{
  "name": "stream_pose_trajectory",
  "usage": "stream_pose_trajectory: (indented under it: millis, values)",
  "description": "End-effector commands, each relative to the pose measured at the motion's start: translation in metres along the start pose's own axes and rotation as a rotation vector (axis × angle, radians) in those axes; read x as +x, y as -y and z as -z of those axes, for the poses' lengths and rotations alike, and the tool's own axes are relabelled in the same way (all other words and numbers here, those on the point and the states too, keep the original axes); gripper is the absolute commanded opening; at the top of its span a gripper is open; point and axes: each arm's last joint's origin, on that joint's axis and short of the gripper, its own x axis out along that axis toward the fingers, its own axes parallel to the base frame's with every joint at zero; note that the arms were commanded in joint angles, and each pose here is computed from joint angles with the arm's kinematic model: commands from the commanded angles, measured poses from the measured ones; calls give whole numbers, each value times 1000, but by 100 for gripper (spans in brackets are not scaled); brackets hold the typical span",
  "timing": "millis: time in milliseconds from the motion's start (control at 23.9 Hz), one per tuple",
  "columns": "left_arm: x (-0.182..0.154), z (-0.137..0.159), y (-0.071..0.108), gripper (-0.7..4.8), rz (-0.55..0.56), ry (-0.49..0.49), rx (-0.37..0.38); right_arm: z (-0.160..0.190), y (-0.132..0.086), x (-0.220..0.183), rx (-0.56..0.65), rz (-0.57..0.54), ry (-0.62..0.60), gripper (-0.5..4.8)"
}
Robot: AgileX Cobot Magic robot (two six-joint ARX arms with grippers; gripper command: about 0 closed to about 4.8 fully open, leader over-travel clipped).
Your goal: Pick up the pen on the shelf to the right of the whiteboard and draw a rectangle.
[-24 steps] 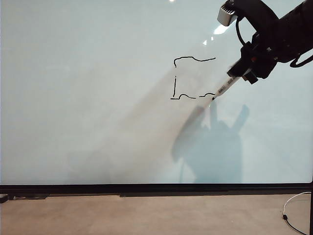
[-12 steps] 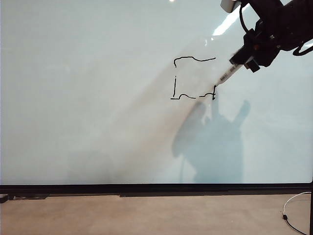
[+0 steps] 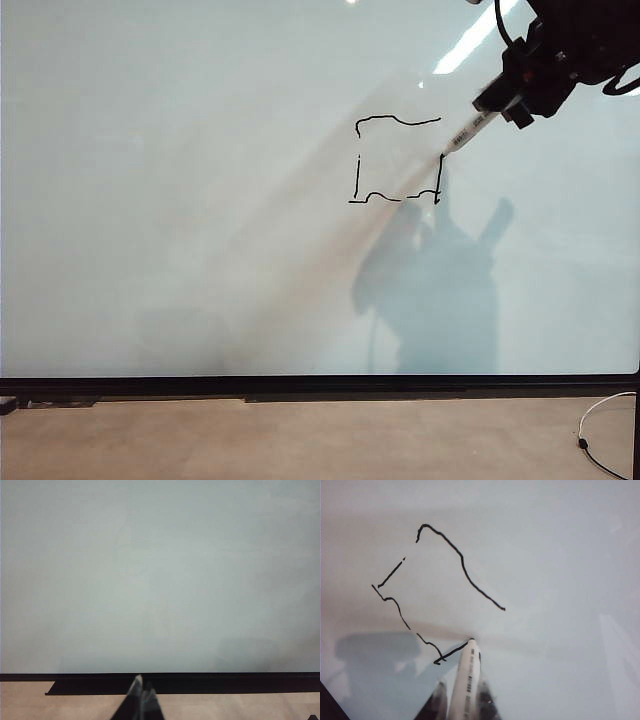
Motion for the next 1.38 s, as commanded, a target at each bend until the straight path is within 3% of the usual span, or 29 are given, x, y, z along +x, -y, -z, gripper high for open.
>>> stream_pose_trajectory:
  millis: [42, 1383]
  values:
    - [0, -2, 0, -4, 0, 9, 5, -9, 8, 0, -9, 42, 40, -5]
    - [0, -2, 0, -4, 0, 9, 5, -23, 16, -6, -27, 55, 93, -5]
